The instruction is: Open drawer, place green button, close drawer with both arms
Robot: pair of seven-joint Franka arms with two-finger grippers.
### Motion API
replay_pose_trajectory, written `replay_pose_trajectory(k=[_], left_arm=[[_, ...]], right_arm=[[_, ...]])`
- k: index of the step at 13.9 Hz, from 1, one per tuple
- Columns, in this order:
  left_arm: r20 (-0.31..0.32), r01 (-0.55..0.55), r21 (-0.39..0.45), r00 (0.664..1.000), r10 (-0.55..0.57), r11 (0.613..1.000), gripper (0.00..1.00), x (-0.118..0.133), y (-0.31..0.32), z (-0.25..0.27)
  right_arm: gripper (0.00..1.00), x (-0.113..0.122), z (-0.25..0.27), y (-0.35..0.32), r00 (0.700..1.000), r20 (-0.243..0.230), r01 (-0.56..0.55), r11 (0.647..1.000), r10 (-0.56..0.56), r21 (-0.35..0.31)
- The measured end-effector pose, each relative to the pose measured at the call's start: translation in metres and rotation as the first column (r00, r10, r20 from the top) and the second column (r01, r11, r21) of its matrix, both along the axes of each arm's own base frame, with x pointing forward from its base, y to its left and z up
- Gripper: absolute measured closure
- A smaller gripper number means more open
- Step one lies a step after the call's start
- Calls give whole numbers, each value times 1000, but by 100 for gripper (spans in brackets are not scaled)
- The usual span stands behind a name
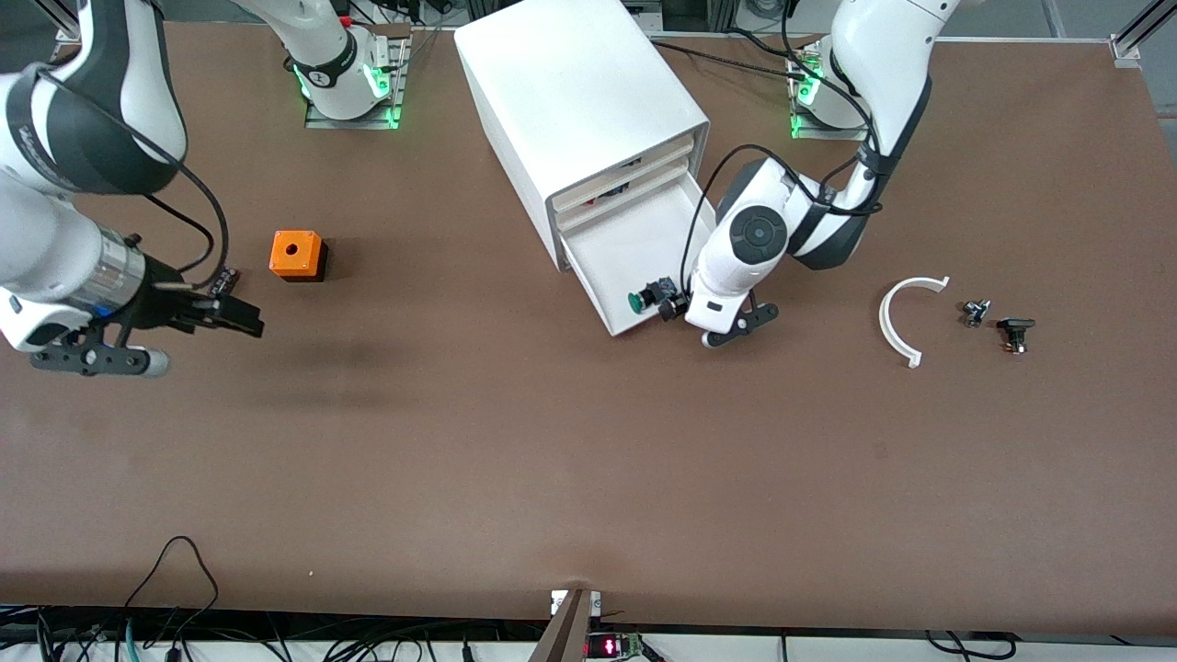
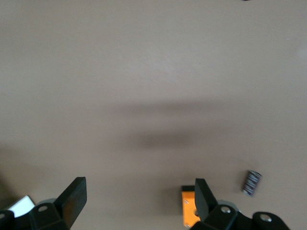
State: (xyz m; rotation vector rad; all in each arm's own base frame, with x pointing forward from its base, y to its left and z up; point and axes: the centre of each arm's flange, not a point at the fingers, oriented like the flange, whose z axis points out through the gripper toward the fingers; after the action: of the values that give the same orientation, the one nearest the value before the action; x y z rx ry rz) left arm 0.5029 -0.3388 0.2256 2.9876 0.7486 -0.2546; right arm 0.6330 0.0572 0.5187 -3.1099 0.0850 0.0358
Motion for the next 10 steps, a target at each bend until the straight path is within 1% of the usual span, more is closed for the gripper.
replay_pose_trajectory(k=[3, 6, 10], left_arm=[[-35, 40, -5, 999, -41, 999, 1, -25, -22, -2], [-79, 73, -1, 994, -73, 997, 1, -49, -44, 0], [-115, 85, -4, 990, -85, 996, 1, -79, -74, 4]], right_arm=[[0, -23, 29, -12, 999, 30, -26, 999, 27, -41], [0, -49, 52, -39, 998, 47, -35, 999, 37, -40], [0, -78, 60, -61, 998, 46, -49, 998, 51, -41]])
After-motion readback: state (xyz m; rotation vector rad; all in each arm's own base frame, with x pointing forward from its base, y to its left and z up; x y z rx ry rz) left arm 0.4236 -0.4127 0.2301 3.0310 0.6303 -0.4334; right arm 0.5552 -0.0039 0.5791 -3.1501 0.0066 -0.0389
